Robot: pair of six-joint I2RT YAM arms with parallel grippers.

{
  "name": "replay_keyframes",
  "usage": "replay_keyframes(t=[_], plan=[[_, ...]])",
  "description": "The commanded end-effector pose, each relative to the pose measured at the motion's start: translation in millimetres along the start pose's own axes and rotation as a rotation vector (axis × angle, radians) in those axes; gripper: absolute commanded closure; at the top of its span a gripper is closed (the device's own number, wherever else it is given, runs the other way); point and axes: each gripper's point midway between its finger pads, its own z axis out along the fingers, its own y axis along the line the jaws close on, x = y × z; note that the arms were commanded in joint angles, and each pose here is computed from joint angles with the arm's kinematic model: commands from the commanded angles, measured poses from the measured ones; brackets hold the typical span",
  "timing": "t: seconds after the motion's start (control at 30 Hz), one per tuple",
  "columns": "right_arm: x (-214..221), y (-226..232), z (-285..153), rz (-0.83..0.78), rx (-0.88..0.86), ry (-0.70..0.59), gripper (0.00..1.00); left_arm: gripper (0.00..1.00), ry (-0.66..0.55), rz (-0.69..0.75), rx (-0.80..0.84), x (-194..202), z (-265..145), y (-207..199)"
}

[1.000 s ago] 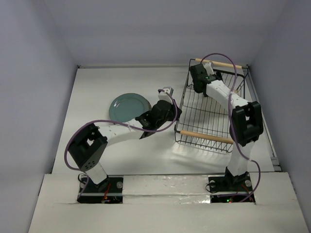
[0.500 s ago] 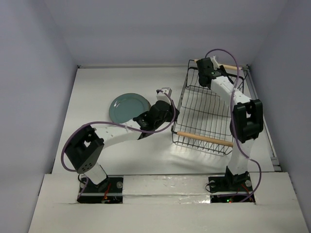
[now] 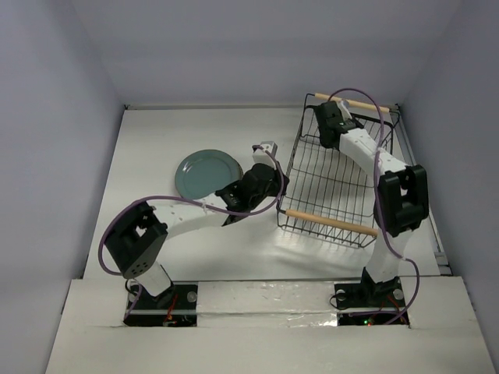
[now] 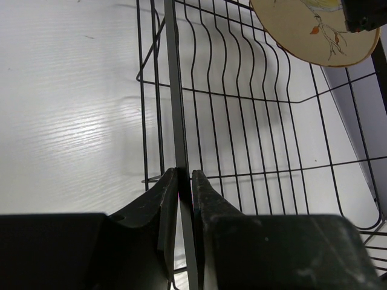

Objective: Unload the plates from the dish rack

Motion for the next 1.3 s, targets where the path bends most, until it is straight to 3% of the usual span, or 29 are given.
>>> replay_keyframes(t=[0.0,0.33,0.57,0.67,0.77,0.8,0.87,0.9,0.97,1.1,1.17,1.2,1.27], plan=[[-41.9,-50.2,-5.6,0.576,0.018,-0.163,1.00,1.00,0.050,-0.023,0.186,15.0,-13.4,-56.7],[-62.1,-99.1,-54.5,0.836,-0.153,-0.290,1.00,1.00,-0.077,-0.206,0.180,3.6,-29.7,-67.7],[-64.4,-117.1,-83.7,0.981,-0.275,-0.363,1.00,1.00,-0.097,-0.220,0.243,-3.0,-30.0,-100.6],[-69.7,-125.4,-100.7,1.048,-0.355,-0.412,1.00,0.83,-0.089,-0.180,0.265,0.4,-28.3,-116.0],[-69.7,-146.1,-119.5,1.121,-0.396,-0.461,1.00,0.56,-0.124,-0.156,0.258,-11.7,-33.3,-115.9],[-68.8,-155.1,-129.4,1.142,-0.423,-0.492,1.00,0.41,-0.156,-0.158,0.266,-25.1,-41.7,-118.3],[-70.4,-163.0,-140.7,1.182,-0.463,-0.531,1.00,0.32,-0.210,-0.130,0.254,-40.9,-50.6,-114.7],[-73.3,-162.1,-149.2,1.187,-0.516,-0.555,1.00,0.20,-0.249,-0.131,0.267,-57.2,-62.7,-117.6],[-78.8,-174.8,-171.3,1.234,-0.600,-0.641,1.00,0.09,-0.295,-0.100,0.230,-72.7,-72.6,-110.1],[-95.0,-160.1,-211.8,1.229,-0.872,-0.729,1.00,0.05,-0.413,-0.103,0.204,-118.8,-124.6,-94.1],[-108.3,-146.1,-236.9,1.228,-1.017,-0.759,1.00,0.05,-0.433,-0.100,0.158,-121.2,-142.3,-73.0],[-113.6,-133.8,-253.9,1.193,-1.116,-0.773,1.00,0.05,-0.484,-0.135,0.187,-140.8,-171.7,-69.1],[-125.8,-108.0,-288.2,1.154,-1.254,-0.788,1.00,0.05,-0.483,-0.129,0.144,-133.3,-187.4,-43.9]])
